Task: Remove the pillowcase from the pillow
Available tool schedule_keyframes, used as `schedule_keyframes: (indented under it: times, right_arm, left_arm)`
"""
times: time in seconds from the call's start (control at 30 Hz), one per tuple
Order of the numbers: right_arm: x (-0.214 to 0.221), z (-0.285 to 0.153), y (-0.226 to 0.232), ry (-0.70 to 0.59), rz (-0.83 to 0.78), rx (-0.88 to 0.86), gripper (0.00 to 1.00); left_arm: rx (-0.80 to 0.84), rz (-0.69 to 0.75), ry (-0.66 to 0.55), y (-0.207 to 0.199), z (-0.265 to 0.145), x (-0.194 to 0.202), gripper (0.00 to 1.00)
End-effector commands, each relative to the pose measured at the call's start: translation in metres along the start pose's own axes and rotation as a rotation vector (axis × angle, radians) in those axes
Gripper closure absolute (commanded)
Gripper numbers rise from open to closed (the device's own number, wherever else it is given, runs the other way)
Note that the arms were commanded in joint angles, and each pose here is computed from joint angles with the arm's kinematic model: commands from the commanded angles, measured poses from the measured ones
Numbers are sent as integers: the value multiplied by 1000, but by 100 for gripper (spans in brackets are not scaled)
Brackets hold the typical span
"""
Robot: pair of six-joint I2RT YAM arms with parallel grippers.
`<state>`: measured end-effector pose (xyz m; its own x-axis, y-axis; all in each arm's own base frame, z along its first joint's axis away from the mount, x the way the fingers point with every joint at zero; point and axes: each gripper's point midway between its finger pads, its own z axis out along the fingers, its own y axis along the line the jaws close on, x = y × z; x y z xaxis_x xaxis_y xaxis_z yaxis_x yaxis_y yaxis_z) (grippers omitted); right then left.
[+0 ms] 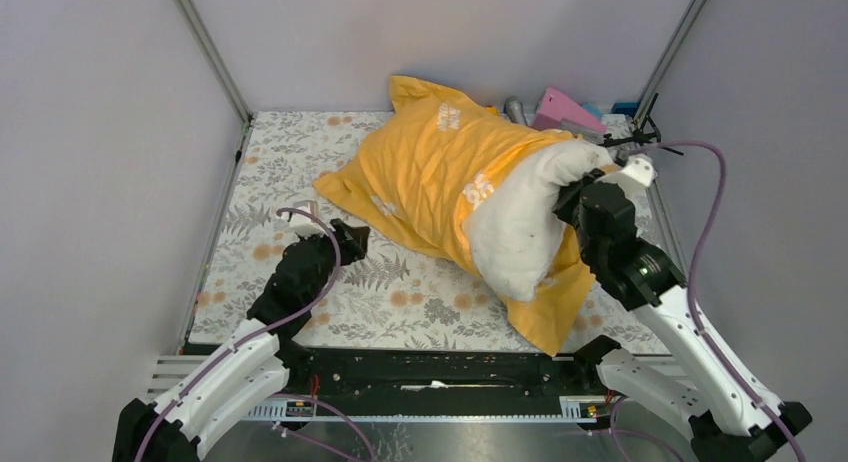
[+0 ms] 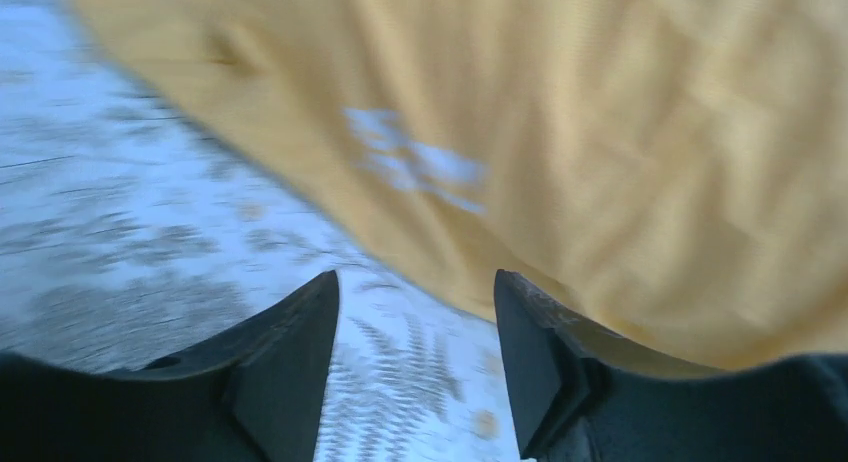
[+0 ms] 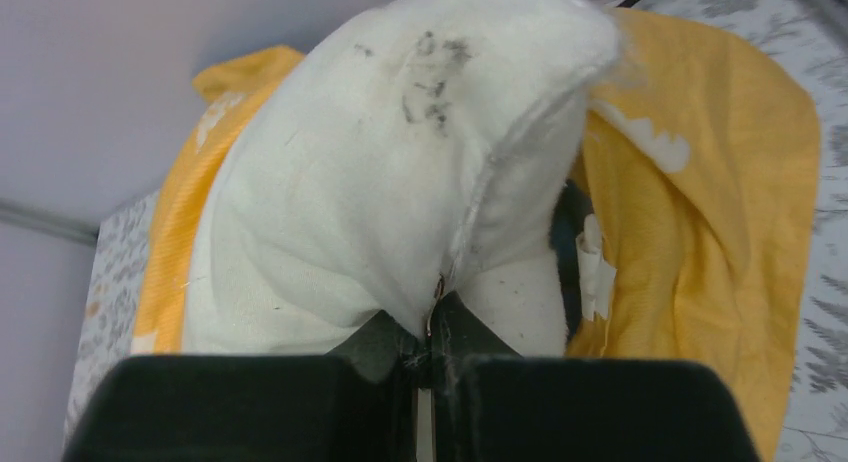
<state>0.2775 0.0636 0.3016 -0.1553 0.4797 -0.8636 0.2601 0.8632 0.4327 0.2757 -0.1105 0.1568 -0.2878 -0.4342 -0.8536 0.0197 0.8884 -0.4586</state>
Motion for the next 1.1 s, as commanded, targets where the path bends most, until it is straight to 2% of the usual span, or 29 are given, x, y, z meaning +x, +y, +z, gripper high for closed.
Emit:
schedule_keyframes:
  times: [0.0,0.17,0.23,0.33,0.5,0.6,0.77,0.83,0.87,0.9,0.93,0.97,1.0,1.07]
  right_arm:
    - [43,3,81,208,2,-352,100]
    - [83,2,114,361,9,-513,100]
    - [95,0,123,386,4,-548,100]
    - [113,-11,138,396,-33,-618,100]
    - [137,-27,160,414,-97,-703,100]
    - [146,-35,171,435,-88,-759,100]
    - [150,-48,182,466,-76,-835,100]
    - [148,-49,181,457,-75,-834,99]
    - [145,-48,179,441,-83,-827,85]
    - [142,-46,175,416,-102,-821,68]
    - [137,-43,169,374,-129,-803,47]
    - [131,-36,159,330,-141,-752,27]
    - [124,-29,147,286,-146,-689,18]
    - [111,-16,120,203,-176,-563,7]
  left_arm:
    - [558,82,-27,-92,-33,-5,37]
    - [796,139,-51,-136,-63,0,30]
    - [835,159,-51,-146,-70,4,25]
    - [845,189,-68,-155,-77,8,12]
    - [677,270,-74,-148,-61,17,1]
    - [453,370,13,-130,-30,37,1]
    - [231,428,84,-110,-3,52,1]
    - [187,436,76,-103,0,50,9]
    - [178,436,72,-100,0,49,20]
    - [177,434,66,-99,-1,48,38]
    - [172,428,59,-98,-2,46,68]
    - [162,416,47,-95,-3,43,92]
    - [157,404,34,-93,-4,40,100]
    - [177,377,9,-94,-10,33,100]
